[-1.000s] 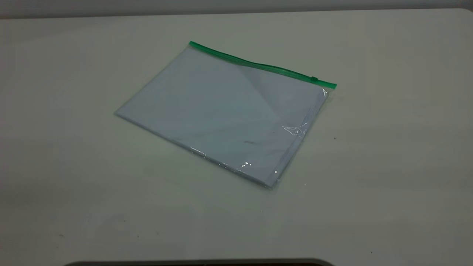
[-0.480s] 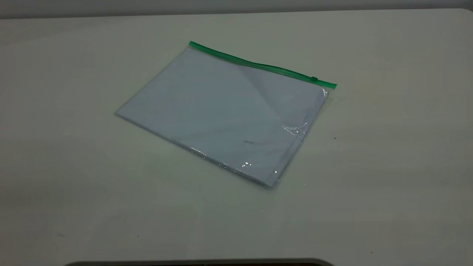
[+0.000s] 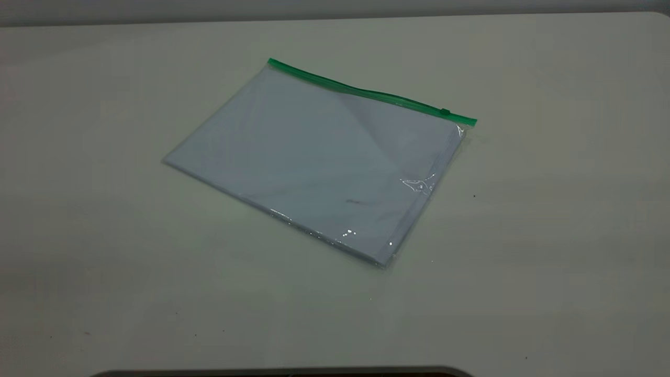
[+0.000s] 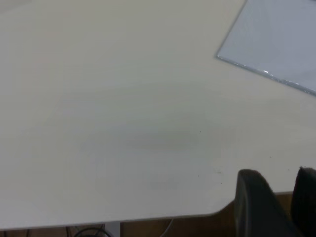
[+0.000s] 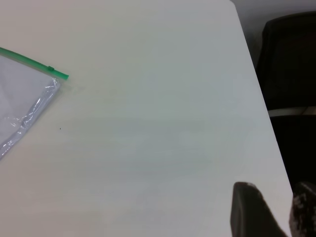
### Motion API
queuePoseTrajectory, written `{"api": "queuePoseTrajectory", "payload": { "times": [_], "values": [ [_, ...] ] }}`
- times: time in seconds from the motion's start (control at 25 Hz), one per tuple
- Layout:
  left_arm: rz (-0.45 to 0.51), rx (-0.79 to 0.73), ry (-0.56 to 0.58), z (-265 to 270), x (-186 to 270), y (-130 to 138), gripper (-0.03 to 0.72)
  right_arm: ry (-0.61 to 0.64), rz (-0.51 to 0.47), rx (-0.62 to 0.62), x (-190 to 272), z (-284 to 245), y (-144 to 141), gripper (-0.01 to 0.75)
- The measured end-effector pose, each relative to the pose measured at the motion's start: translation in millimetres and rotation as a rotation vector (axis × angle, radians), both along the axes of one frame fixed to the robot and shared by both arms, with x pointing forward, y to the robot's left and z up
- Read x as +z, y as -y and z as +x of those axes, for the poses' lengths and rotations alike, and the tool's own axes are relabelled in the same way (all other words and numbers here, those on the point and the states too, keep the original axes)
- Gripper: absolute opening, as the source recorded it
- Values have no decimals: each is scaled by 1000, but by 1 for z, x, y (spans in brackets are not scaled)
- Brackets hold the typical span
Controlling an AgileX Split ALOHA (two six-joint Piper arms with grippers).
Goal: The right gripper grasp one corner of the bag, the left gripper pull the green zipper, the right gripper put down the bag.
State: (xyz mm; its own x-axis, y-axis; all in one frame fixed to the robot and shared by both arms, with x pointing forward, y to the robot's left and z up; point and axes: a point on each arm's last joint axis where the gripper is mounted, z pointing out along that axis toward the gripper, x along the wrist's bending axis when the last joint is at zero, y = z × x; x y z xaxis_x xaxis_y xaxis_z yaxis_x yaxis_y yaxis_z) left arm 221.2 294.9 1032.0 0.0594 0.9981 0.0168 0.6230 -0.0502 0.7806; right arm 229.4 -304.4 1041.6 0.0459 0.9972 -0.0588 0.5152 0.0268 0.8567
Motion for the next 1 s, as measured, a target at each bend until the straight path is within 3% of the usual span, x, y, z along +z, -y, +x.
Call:
{"api": "queuePoseTrajectory", "payload": {
  "times": [1.0],
  "values": [
    [-6,2,0,0,0,0,251,0,22,15,0,0,-2,250]
  ]
}}
